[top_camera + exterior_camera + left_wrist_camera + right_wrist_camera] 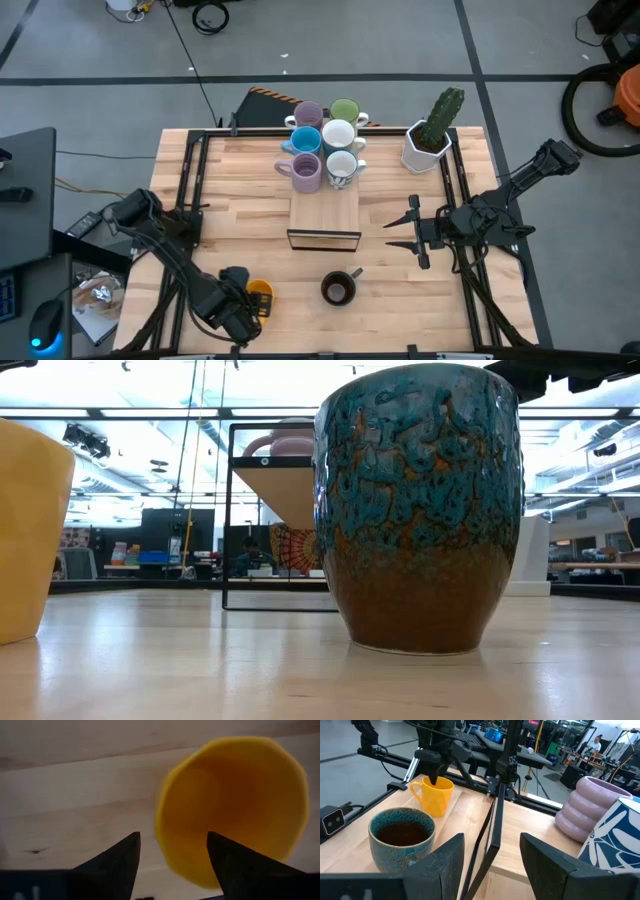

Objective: Place coffee mugs
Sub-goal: Put the yellow mug on the shelf

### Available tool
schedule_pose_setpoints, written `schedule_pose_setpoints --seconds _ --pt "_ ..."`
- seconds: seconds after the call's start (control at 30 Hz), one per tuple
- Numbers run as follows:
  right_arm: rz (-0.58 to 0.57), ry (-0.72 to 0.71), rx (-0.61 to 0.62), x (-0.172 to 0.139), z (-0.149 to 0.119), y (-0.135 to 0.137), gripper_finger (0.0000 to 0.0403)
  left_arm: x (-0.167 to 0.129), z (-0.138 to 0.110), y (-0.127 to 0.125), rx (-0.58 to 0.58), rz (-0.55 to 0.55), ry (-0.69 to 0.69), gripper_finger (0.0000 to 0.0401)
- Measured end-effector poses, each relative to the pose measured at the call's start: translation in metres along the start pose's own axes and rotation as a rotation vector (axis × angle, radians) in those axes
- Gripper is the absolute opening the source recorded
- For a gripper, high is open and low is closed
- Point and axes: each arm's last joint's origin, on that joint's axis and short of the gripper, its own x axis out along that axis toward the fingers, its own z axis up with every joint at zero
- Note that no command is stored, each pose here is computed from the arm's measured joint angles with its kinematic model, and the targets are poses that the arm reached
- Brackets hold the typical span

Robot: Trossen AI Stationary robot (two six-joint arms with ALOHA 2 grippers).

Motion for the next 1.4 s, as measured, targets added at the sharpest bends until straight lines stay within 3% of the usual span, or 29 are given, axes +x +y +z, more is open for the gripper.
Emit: schedule_pose_setpoints --seconds 0.37,0.67,0.83,1.07,1.4 --pt "-0.001 -0.003 0.001 0.0 0.0 0.0 0.0198 0.003 -0.001 0.0 0.01 0.022 0.013 0.0134" --pt "-0.002 -0.009 0.001 0.0 0.001 0.0 0.0198 0.004 0.007 -0.002 0.123 0.079 0.016 0.0038" --pt "-0.002 -0.009 0.0 0.0 0.001 0.0 0.0198 0.004 0.016 -0.007 0.225 0.094 0.037 0.0023" --pt "-0.002 -0.009 0.0 0.0 0.001 0.0 0.0198 0.008 0.035 -0.019 0.467 0.105 0.053 0.0038" --pt "0.0 -0.002 -0.003 0.0 0.0 0.0 0.0198 0.012 0.055 -0.034 0.983 0.071 0.052 0.0037"
